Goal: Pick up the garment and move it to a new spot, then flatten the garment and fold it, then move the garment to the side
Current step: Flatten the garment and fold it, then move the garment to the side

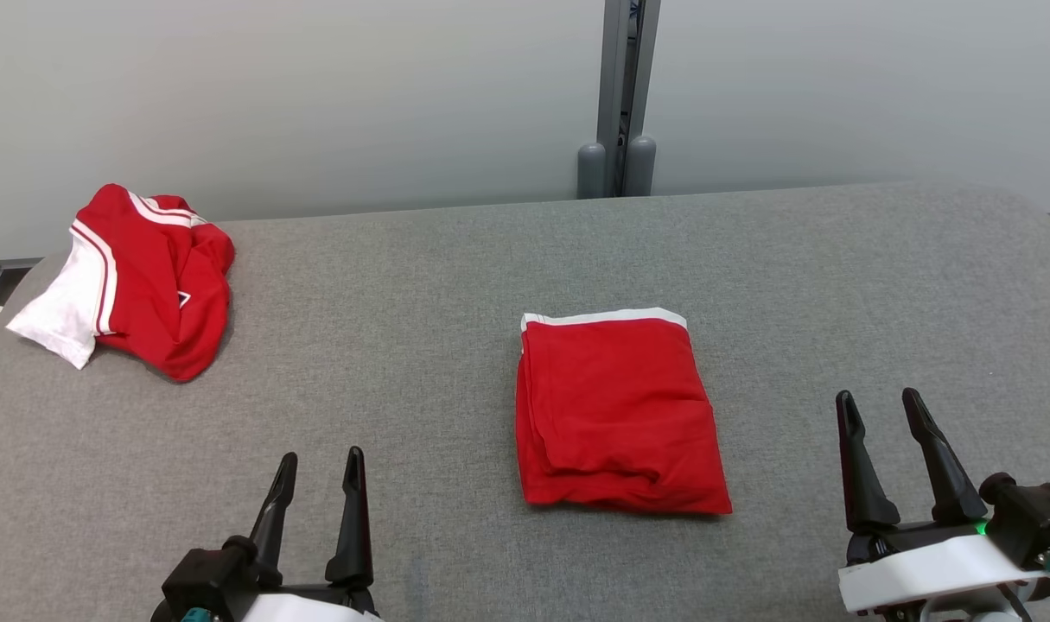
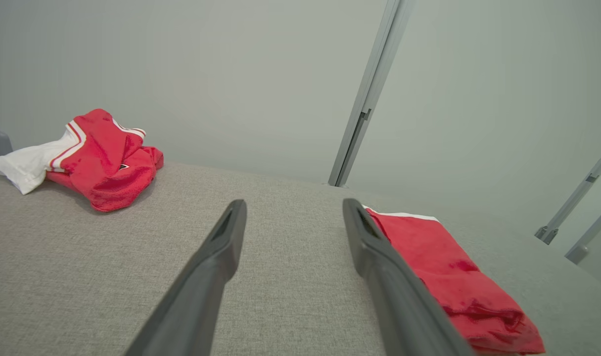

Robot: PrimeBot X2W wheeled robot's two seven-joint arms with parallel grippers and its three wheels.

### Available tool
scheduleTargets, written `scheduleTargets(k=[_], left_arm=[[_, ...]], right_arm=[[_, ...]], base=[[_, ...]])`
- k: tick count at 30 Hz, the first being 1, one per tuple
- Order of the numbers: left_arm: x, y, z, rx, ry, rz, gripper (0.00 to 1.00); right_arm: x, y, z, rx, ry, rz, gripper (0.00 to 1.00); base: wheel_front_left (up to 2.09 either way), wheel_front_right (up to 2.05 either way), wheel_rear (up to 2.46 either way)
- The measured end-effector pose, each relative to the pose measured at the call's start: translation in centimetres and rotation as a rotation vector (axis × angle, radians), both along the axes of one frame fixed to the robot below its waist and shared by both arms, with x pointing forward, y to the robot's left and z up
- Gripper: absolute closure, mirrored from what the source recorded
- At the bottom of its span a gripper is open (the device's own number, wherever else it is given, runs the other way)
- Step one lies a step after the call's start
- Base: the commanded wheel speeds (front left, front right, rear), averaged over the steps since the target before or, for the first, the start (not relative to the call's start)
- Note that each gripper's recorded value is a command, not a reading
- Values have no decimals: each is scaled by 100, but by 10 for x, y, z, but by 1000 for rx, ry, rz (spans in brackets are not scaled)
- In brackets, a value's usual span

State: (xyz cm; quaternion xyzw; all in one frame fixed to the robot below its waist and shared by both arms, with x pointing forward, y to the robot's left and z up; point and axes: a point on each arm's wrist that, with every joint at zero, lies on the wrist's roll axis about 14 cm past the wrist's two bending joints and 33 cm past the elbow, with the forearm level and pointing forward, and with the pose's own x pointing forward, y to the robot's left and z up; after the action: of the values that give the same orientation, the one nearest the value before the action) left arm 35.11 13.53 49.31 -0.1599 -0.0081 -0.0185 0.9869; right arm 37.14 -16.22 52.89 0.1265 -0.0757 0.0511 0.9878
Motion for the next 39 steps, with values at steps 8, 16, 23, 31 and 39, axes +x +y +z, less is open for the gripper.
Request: scheduleTargets(k=[8,16,23,31,39], left_arm=[[-2,-3,2,1,-6,-10,0],[-2,-4,1,3,-5,-13,0],[-4,-4,-1,3,3,-10,0],[-2,2,-4,0,16,11,0],[0,13,-10,-7,35,50,0]], right_arm=[[-3,1,-1,0,3,3,0],[-3,1,-1,3,4,3,0],[-1,0,-19,9,83,6,0],[36,20,-25,-83,208,100,0],[67,35,-66,-125,523,252,0]], base=[[0,0,0],[0,0,0],[0,0,0],[0,0,0],[0,0,0]])
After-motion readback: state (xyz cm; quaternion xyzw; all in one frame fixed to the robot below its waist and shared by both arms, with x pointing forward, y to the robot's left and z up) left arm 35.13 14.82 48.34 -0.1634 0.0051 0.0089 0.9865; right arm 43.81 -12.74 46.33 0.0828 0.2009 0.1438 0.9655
